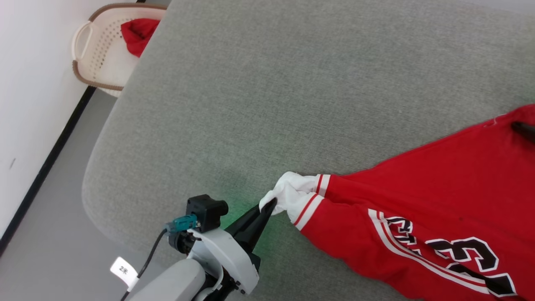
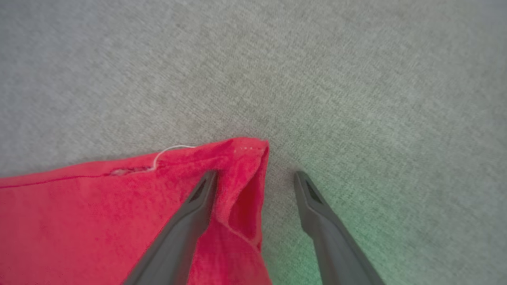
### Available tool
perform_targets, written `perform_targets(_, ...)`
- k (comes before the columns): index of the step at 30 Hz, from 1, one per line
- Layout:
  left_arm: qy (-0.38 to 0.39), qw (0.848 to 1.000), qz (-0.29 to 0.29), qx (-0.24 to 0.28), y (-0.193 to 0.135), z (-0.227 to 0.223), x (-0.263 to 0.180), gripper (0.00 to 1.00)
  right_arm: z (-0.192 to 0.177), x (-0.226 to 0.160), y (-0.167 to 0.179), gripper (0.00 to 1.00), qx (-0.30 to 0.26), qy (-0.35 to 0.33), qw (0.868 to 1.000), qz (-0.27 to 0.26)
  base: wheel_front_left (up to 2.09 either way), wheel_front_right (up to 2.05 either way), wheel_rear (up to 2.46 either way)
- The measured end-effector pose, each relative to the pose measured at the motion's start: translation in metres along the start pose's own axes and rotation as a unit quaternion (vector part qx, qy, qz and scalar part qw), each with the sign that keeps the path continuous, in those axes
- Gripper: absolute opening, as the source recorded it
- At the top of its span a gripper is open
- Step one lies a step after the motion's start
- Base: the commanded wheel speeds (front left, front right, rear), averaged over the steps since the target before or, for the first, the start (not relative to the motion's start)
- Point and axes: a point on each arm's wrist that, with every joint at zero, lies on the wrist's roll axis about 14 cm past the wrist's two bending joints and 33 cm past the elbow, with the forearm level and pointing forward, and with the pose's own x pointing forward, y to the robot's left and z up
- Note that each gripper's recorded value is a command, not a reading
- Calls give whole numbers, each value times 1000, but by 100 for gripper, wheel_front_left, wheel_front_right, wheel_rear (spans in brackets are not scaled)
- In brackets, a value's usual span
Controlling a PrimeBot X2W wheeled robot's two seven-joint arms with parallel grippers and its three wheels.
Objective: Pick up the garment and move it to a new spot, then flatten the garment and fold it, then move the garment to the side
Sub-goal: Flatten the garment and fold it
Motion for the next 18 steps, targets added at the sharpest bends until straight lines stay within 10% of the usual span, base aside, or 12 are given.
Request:
perform_targets(2,0,1000,2,0,1,-1,0,0,-1,2,-1,100,5,8,1000,2,0,0,0)
perform_targets(4,1,1000,6,-2,4,-2,0,0,-2,6,-2,18,11,29,1000,2,0,0,0)
perform_targets(5,2,1000,7,-3,4,-3,0,0,-2,7,-2,0,13,35,999,2,0,0,0)
perform_targets(18,-7,1000,0,11,8,7,2,0,8,-8,1,0,24,6,1000,2,0,0,0)
